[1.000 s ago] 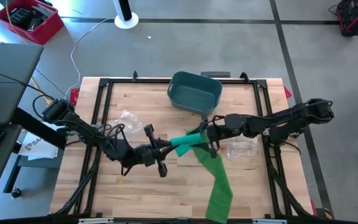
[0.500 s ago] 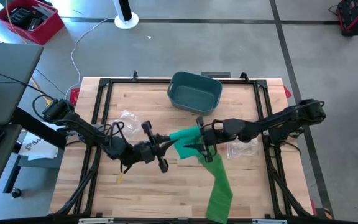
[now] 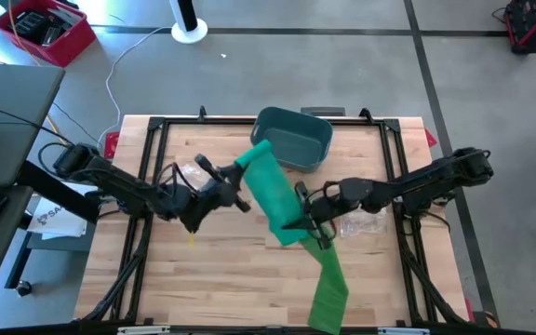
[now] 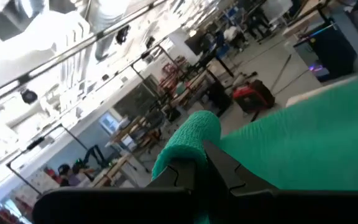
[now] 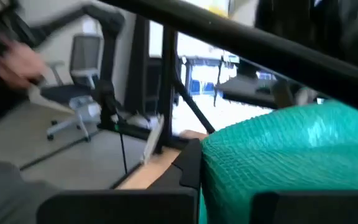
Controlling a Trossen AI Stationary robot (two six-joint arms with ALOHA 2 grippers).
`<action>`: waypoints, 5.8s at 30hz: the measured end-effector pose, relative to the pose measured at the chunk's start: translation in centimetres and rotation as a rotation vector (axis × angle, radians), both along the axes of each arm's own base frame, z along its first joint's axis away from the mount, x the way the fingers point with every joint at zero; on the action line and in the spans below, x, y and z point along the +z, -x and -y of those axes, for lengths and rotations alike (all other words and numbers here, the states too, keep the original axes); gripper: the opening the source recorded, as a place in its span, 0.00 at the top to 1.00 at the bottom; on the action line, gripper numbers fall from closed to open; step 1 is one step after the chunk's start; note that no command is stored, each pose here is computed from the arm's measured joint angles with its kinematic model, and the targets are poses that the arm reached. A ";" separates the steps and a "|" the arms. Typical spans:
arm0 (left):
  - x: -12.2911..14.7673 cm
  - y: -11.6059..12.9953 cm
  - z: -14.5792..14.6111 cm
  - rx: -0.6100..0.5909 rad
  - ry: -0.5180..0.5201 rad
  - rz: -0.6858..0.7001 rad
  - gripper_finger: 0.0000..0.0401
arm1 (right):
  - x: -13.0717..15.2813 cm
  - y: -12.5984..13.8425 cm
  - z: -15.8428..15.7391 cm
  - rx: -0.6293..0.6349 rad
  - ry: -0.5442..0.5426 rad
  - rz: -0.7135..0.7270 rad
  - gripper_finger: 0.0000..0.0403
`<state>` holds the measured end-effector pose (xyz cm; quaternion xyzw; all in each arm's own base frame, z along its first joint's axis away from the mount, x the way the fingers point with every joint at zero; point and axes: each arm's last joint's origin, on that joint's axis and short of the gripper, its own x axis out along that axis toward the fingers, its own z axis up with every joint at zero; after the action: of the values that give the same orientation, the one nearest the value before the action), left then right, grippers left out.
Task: Roll bandage
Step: Roll the light green bandage
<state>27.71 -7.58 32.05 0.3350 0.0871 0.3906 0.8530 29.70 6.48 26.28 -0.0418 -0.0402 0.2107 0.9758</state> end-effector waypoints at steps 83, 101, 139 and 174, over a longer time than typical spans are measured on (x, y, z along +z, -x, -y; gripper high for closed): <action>-9.0 2.0 -2.4 -0.271 0.346 0.373 0.99 | 7.7 1.3 1.5 0.066 -0.251 -0.170 1.00; -10.5 0.5 -4.8 -0.249 0.406 0.466 0.99 | 9.4 1.8 0.3 0.179 -0.262 0.008 1.00; -8.6 -1.6 -2.6 -0.500 0.382 0.672 0.99 | 0.0 1.6 4.1 -0.048 -0.361 -0.377 1.00; -1.2 -0.1 -4.3 -0.842 0.459 1.004 0.99 | -8.6 0.5 5.8 -0.014 -0.385 -0.486 1.00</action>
<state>27.79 -3.29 30.85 -0.0697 -0.3754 0.1058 0.9182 29.24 0.65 17.71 0.1952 0.1553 0.1965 0.9482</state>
